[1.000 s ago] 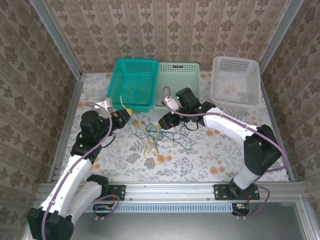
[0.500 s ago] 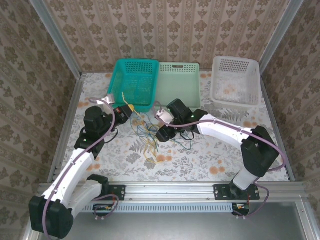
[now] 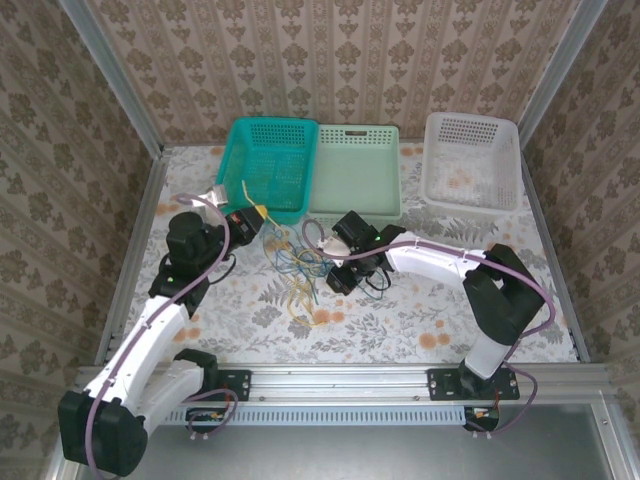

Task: Untangle the cables

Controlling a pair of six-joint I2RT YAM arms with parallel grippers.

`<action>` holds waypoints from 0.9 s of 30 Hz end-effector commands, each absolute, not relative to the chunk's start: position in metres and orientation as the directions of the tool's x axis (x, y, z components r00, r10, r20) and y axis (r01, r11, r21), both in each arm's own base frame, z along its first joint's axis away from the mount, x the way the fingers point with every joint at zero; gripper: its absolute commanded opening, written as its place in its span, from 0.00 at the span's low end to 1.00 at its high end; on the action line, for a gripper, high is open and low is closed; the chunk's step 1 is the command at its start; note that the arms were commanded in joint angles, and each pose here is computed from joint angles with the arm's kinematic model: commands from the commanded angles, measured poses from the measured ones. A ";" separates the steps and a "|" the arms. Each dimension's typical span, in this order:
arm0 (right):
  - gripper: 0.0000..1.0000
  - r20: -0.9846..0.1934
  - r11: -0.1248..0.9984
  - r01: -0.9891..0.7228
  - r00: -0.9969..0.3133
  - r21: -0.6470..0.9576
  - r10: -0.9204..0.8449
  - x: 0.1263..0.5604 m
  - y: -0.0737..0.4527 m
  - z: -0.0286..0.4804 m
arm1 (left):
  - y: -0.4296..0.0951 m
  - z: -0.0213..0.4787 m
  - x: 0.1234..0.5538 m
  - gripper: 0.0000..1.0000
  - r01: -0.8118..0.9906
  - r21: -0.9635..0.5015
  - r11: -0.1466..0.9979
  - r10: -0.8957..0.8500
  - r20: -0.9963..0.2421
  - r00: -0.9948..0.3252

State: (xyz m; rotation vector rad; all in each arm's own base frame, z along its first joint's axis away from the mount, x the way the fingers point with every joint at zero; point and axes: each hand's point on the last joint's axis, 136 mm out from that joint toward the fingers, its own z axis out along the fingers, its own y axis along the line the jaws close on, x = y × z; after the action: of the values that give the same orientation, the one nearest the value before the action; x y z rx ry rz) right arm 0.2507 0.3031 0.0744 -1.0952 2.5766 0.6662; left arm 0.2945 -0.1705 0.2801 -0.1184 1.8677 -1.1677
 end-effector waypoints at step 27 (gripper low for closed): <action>0.00 -0.449 0.810 -0.587 -0.730 0.026 -0.515 0.286 0.228 0.017 | -0.049 0.309 0.315 0.00 0.163 -0.890 0.426 -0.817 -0.456 -0.353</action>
State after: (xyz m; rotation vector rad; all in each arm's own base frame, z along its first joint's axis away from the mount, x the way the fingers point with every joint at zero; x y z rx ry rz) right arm 0.2855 0.2458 0.0246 -0.8849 2.5242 0.2984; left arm 0.3192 -0.0529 0.2861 -0.6197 1.6798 -1.1271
